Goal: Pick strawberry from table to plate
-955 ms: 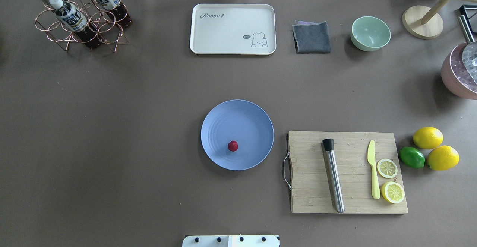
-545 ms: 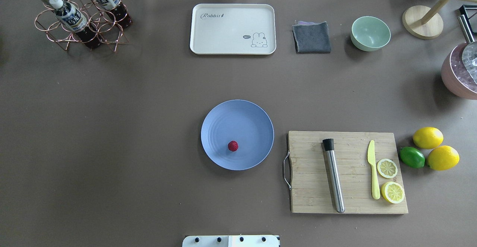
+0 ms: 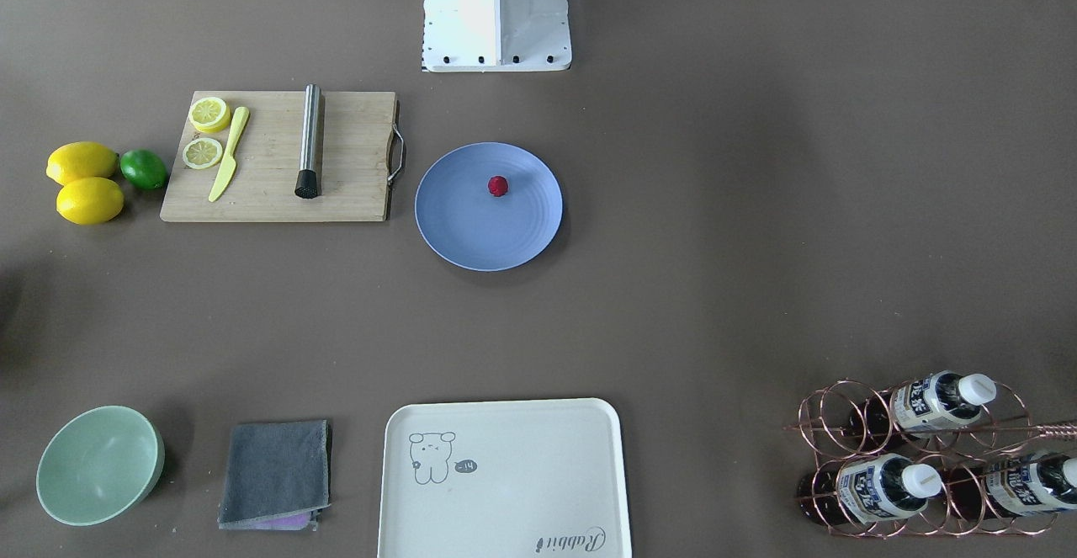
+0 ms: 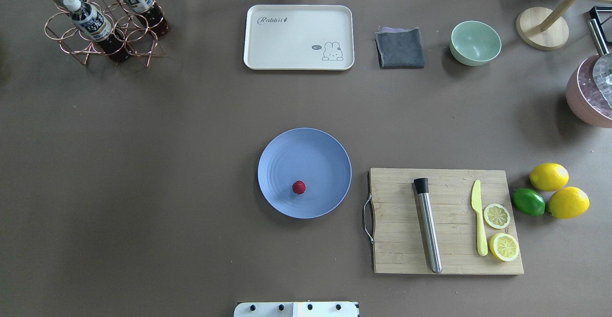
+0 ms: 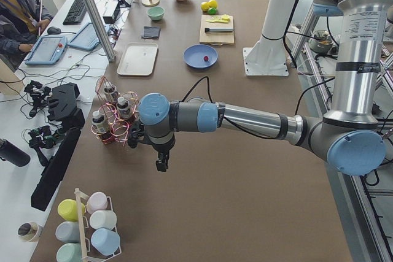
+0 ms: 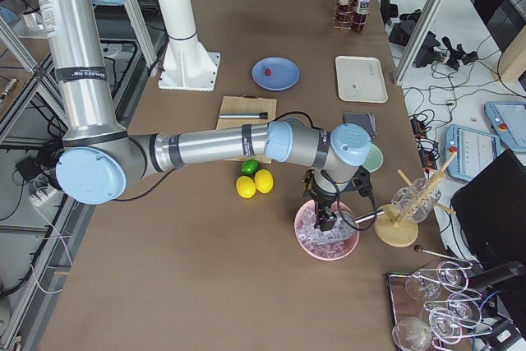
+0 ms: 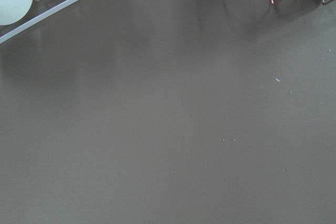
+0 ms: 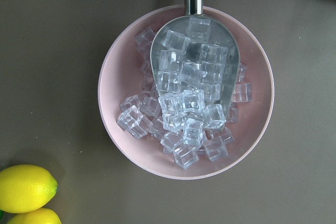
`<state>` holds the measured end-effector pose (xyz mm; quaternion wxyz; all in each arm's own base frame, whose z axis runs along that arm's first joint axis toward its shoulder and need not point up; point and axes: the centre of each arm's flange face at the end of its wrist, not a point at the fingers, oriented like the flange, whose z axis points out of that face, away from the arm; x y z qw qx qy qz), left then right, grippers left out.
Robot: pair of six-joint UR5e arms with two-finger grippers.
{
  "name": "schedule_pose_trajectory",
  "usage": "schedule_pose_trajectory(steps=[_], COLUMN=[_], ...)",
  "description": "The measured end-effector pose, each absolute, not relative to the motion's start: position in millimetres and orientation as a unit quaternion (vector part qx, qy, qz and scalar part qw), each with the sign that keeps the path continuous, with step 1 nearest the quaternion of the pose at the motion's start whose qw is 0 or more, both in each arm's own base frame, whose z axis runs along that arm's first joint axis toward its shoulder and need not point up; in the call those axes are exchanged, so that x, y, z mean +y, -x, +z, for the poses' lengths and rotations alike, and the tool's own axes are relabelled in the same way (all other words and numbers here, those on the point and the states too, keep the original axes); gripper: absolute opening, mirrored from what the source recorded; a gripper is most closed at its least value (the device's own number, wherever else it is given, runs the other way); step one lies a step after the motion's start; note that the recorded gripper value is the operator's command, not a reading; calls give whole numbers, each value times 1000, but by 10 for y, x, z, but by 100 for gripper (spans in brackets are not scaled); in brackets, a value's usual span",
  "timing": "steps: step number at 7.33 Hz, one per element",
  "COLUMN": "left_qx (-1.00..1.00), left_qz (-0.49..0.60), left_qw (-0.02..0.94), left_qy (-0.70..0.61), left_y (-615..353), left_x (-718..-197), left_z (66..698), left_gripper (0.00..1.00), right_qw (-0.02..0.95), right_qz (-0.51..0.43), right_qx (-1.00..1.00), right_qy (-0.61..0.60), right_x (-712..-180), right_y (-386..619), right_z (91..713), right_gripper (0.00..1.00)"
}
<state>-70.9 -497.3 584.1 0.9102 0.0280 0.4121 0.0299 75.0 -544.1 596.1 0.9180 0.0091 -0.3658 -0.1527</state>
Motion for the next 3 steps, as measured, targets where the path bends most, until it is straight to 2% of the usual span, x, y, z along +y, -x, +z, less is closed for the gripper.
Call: schedule_pose_trajectory(steps=[3], left_qx=[413], left_qz=[31], left_qw=[910], left_qy=[-29], left_y=[709], left_x=[-4976], left_z=[5827], left_gripper=[97], right_qw=[918], right_qz=[-152], right_qx=[-367], right_qy=[-9], right_x=[-5441], right_y=[-741], right_z=[5955], right_gripper=[100])
